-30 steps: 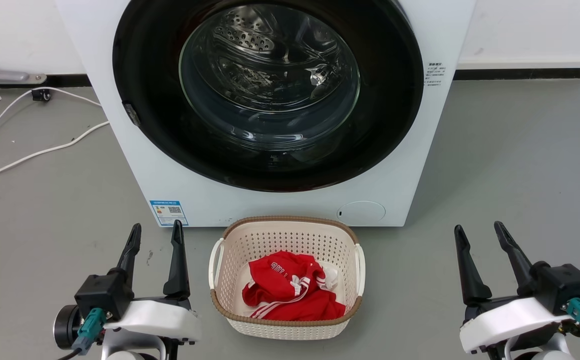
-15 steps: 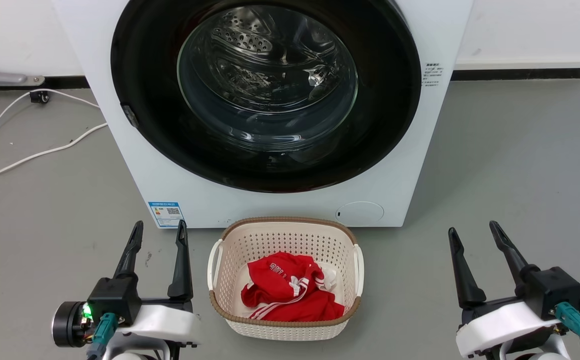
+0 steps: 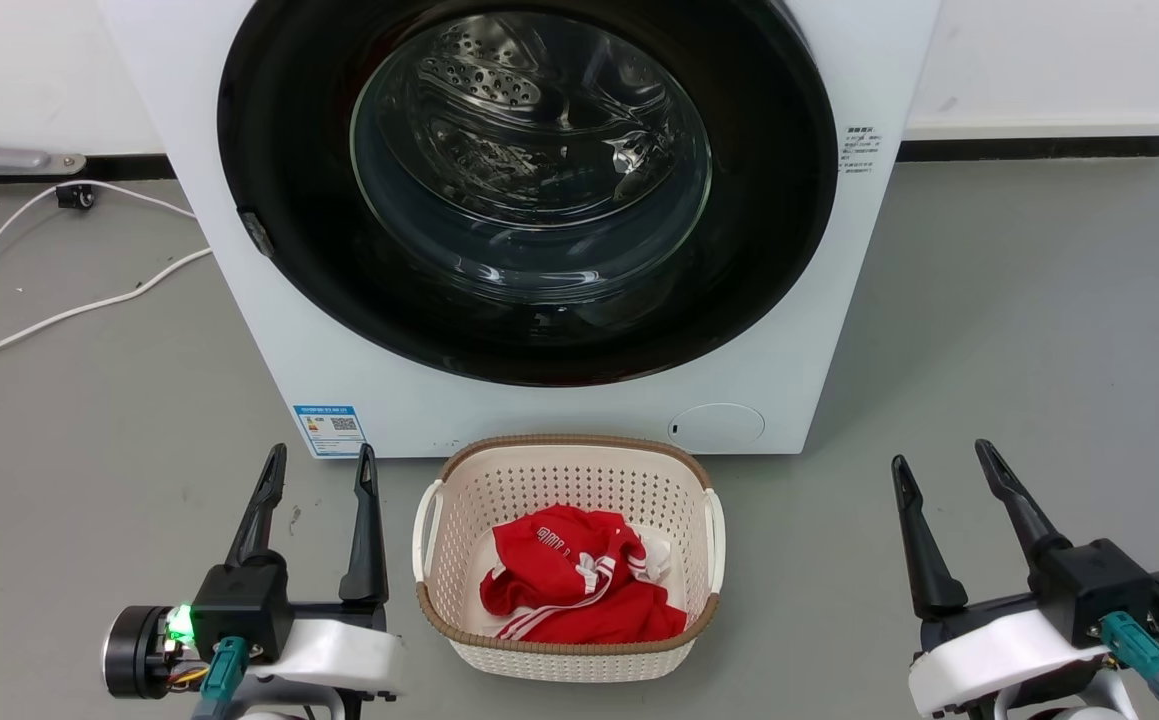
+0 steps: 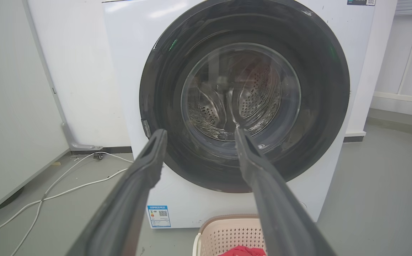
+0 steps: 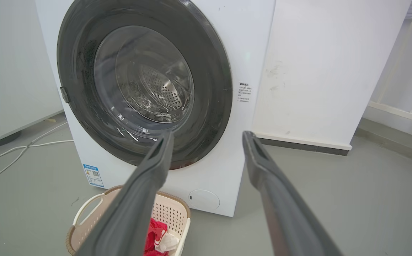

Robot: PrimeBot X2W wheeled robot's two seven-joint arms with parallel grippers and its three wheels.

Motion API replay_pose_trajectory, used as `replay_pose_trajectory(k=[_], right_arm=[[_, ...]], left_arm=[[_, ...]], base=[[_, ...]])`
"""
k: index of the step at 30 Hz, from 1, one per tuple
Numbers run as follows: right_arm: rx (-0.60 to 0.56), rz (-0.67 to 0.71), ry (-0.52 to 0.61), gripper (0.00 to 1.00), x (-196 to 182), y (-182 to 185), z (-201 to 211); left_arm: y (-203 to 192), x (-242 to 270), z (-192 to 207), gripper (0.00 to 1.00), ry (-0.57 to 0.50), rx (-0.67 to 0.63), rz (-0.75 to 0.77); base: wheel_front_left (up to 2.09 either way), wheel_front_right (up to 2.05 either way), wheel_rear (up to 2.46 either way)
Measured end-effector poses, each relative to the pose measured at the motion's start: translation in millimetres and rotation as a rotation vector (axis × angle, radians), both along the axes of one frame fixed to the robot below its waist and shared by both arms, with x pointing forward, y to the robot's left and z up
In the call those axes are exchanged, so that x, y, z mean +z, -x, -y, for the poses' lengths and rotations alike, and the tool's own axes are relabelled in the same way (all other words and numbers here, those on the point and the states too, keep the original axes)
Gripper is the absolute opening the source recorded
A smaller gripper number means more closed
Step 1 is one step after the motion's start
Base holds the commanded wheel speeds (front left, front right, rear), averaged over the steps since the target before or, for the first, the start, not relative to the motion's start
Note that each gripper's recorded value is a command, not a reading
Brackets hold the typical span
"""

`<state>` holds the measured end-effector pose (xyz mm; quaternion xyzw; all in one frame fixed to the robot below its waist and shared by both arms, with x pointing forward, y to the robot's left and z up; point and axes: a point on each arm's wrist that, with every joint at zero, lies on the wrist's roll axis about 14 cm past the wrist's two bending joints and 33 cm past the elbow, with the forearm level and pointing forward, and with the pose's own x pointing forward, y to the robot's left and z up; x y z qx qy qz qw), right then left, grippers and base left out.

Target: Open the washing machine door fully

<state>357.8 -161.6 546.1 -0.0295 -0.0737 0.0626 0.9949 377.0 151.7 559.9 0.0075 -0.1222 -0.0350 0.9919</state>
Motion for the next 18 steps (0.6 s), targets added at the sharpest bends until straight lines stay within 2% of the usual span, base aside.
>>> replay_pose_trajectory(k=[18], right_arm=[[0.005, -0.007, -0.051, 1.00, -3.9, -0.8, -0.7]], left_arm=[[1.0, -2.1, -4.6, 1.00, 0.022, 0.017, -0.006]], base=[[0.00, 0.00, 0.00]])
